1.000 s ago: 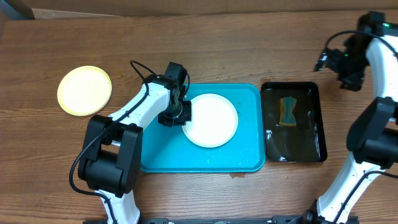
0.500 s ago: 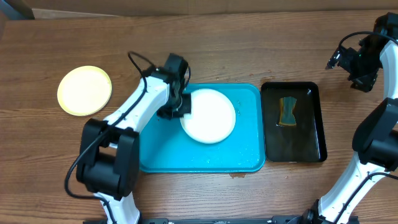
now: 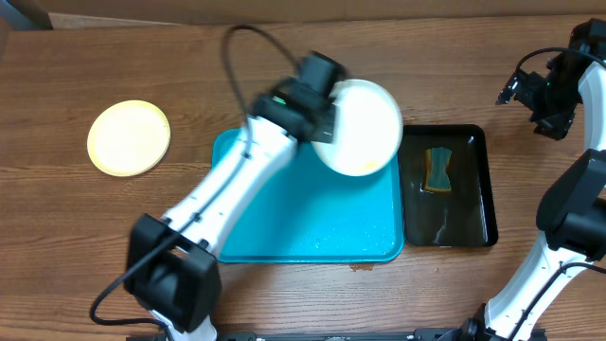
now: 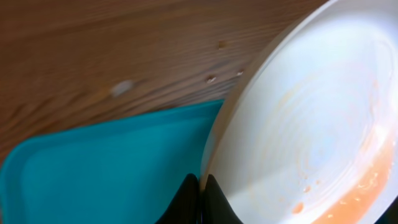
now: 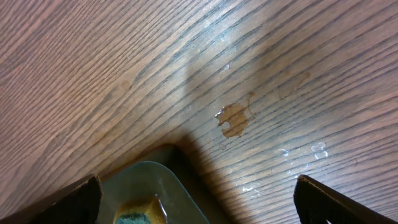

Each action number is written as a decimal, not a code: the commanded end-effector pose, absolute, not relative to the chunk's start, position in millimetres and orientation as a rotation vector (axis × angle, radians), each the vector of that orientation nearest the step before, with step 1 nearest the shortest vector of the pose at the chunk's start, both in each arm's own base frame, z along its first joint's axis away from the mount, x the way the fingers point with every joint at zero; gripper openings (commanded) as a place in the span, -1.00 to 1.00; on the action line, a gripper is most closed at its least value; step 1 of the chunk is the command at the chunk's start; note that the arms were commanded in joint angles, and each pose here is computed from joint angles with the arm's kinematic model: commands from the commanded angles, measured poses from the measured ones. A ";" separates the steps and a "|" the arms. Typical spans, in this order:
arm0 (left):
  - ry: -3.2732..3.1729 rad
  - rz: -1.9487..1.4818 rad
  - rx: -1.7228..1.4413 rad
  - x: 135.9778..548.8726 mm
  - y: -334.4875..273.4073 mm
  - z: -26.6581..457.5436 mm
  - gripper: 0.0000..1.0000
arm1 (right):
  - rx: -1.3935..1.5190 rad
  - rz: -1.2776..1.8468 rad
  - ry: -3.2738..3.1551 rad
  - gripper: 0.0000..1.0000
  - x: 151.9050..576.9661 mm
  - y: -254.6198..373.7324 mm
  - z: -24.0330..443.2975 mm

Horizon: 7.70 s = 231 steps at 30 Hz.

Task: Clean dirty plates on tray and stack at the side

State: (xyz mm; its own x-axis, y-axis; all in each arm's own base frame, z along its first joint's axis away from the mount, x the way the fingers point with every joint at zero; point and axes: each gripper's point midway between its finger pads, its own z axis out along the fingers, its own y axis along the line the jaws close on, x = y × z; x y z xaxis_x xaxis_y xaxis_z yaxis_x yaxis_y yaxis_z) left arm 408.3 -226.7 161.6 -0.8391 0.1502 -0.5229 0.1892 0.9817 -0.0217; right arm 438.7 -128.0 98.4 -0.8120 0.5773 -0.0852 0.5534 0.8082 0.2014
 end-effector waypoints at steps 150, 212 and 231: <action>2.576 -0.660 -0.808 420.1 108.7 124.4 1.00 | 0.891 0.257 2.826 1.00 441.9 -128.2 107.1; 2.576 -0.660 -0.808 420.2 108.8 124.4 1.00 | 0.241 0.084 1.333 1.00 171.3 -22.0 483.8; 2.576 -0.660 -0.808 420.2 108.8 124.4 1.00 | 0.090 0.193 1.102 1.00 206.1 -1.1 326.6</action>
State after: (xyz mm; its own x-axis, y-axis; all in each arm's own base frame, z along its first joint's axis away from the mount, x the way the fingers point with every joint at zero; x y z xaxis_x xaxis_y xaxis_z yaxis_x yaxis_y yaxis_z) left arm 420.3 111.0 128.1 -0.7615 -0.6155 -0.2032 -0.4484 0.7266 -0.5205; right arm 198.7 -3.4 345.2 0.4553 0.1814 -0.8717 -0.0924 0.9834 0.1564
